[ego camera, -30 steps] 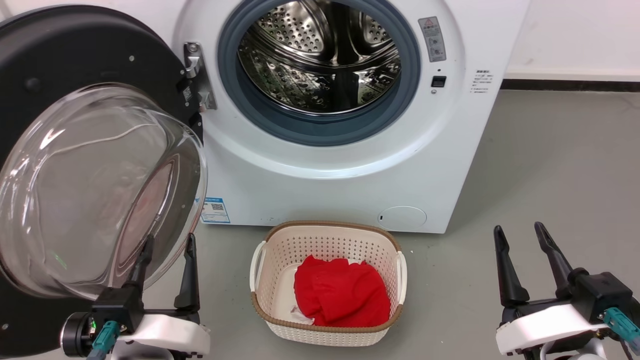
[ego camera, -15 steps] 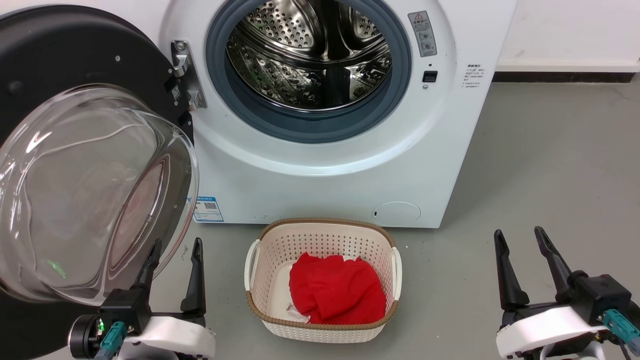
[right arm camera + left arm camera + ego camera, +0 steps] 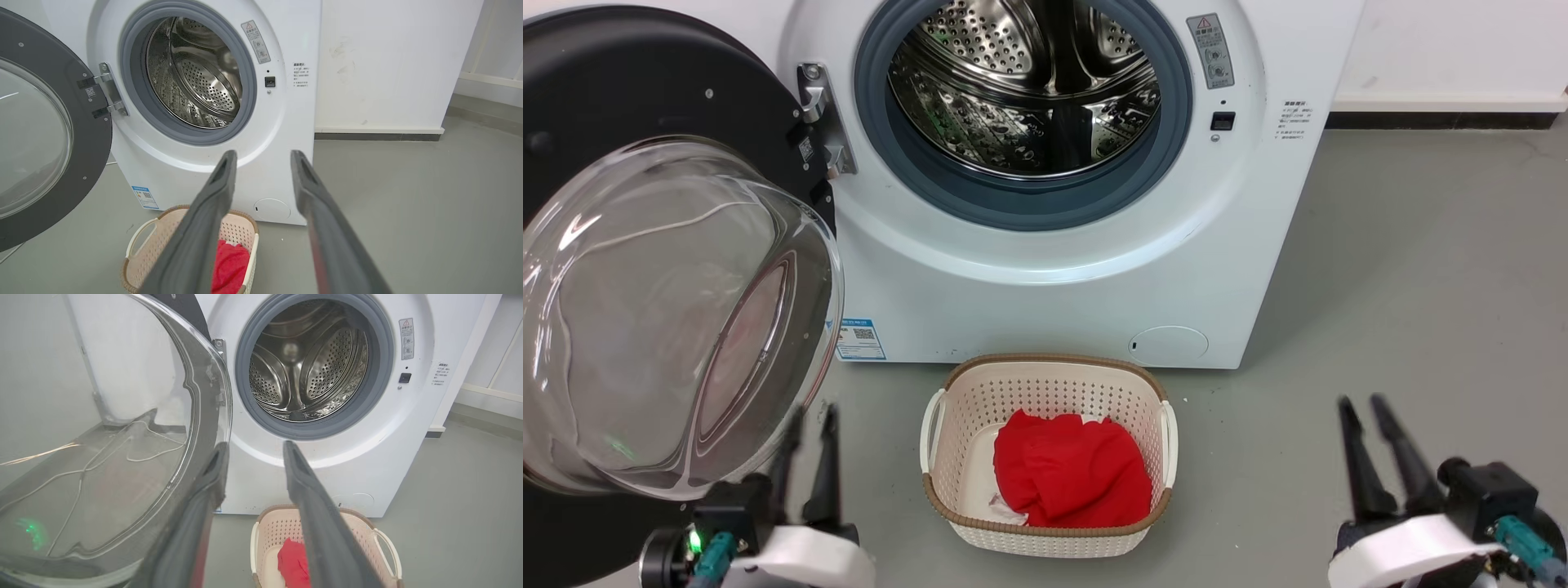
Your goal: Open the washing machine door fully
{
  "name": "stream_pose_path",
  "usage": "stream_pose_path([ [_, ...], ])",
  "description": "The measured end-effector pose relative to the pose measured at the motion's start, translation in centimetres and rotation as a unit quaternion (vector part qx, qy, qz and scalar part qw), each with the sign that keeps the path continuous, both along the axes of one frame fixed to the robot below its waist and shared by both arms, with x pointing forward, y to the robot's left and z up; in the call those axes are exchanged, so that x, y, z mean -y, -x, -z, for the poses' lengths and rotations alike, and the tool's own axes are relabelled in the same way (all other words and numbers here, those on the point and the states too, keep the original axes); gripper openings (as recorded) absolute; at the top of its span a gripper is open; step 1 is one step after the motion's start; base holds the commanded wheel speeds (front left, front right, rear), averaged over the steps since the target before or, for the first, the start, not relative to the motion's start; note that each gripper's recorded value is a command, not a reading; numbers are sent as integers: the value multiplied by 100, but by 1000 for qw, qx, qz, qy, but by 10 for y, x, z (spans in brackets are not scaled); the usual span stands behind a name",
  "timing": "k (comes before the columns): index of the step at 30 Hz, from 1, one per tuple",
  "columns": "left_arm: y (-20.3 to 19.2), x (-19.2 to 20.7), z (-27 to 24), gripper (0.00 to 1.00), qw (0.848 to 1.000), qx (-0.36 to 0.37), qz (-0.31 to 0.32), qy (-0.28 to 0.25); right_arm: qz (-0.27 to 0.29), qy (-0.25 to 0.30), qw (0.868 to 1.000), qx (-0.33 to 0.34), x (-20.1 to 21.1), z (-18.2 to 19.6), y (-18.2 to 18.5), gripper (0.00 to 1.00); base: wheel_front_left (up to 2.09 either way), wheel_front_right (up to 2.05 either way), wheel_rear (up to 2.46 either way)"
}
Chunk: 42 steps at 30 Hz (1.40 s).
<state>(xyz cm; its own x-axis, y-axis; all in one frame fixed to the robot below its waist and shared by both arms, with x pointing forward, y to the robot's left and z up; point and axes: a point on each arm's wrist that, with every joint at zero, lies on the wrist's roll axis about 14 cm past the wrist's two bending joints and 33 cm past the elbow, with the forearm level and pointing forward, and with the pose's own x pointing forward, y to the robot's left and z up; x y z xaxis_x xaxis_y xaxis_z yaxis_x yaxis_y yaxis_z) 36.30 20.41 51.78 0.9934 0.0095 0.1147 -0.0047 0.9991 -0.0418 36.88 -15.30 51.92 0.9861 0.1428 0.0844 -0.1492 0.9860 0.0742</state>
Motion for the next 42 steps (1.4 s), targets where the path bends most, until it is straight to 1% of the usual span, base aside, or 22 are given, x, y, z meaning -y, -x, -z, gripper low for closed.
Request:
stream_pose_path([
  [2, 4, 0, 12, 0, 1000, -19, -2, 7, 1, -2, 1000, -16, 1, 10, 3, 0, 0, 0, 0],
  [6, 5, -5, 20, 0, 998, -38, -13, 45, 7, -40, 999, -27, 4, 14, 4, 0, 0, 0, 0],
  [11, 4, -8, 22, 0, 994, -43, -19, 95, 14, -89, 995, -42, 8, 18, 4, 0, 0, 0, 0],
  [18, 2, -9, 24, 0, 986, -46, -24, 161, 22, -153, 987, -52, 12, 18, 2, 0, 0, 0, 0],
  [32, -1, -10, 25, 0, 960, -51, -25, 274, 33, -263, 962, -68, 20, 20, -3, 0, 0, 0, 0],
  [42, -5, -10, 25, 0, 937, -53, -23, 345, 38, -331, 939, -78, 24, 22, -5, 0, 0, 0, 0],
])
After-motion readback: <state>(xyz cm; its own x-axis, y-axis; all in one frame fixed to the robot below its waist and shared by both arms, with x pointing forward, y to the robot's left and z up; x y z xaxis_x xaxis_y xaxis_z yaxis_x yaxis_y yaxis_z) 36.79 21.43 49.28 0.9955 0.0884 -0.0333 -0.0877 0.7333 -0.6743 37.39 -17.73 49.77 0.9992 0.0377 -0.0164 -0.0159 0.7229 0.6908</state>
